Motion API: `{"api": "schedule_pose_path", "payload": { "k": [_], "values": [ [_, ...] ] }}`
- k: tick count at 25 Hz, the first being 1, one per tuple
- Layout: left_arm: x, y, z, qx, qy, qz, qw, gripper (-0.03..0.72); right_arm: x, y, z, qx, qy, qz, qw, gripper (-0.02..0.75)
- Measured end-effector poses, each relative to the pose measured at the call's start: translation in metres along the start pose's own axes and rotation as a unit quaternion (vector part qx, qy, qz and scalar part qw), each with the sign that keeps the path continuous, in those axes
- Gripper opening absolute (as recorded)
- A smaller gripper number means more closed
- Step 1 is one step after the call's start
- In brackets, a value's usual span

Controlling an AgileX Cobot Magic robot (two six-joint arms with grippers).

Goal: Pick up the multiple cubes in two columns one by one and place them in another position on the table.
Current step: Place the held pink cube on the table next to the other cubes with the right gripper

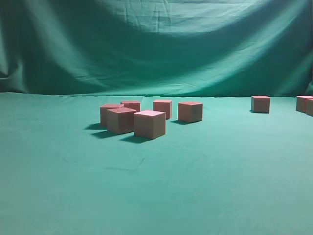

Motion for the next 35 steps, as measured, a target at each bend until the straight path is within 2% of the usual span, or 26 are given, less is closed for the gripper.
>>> {"api": "schedule_pose_path", "payload": {
  "k": [6, 11, 16, 20, 23, 27, 31, 35],
  "values": [
    [0.0, 0.0, 0.0, 0.0, 0.0, 0.0, 1.0, 0.0, 0.015, 0.052, 0.022, -0.061, -0.093, 0.043, 0.993, 0.263],
    [0.0, 0.0, 0.0, 0.0, 0.0, 0.0, 1.0, 0.0, 0.017, 0.062, 0.05, -0.082, -0.181, 0.049, 0.979, 0.263],
    [0.0, 0.0, 0.0, 0.0, 0.0, 0.0, 1.0, 0.0, 0.026, 0.066, 0.066, -0.093, -0.204, 0.07, 0.972, 0.263],
    [0.0, 0.0, 0.0, 0.0, 0.0, 0.0, 1.0, 0.0, 0.041, 0.083, 0.097, -0.143, -0.218, 0.109, 0.959, 0.263],
    [0.0, 0.0, 0.0, 0.0, 0.0, 0.0, 1.0, 0.0, 0.054, 0.088, 0.117, -0.177, -0.2, 0.133, 0.954, 0.263],
    [0.0, 0.0, 0.0, 0.0, 0.0, 0.0, 1.0, 0.0, 0.075, 0.076, 0.128, -0.206, -0.12, 0.138, 0.961, 0.263],
    [0.0, 0.0, 0.0, 0.0, 0.0, 0.0, 1.0, 0.0, 0.098, 0.058, 0.13, -0.207, -0.029, 0.116, 0.971, 0.263],
    [0.0, 0.0, 0.0, 0.0, 0.0, 0.0, 1.0, 0.0, 0.126, 0.054, 0.137, -0.201, 0.014, 0.099, 0.974, 0.263]
  ]
}}
Point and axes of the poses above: a point on each arm's last joint axis where the gripper is mounted, x pointing out along that axis toward the gripper, z along the wrist's bending axis when the last joint is at zero, y = z × x, the point moved 9 cm from there along x, pointing out along that axis toward the gripper, and after that the axes turned 6 degrees about x, right-handed, at the moved point
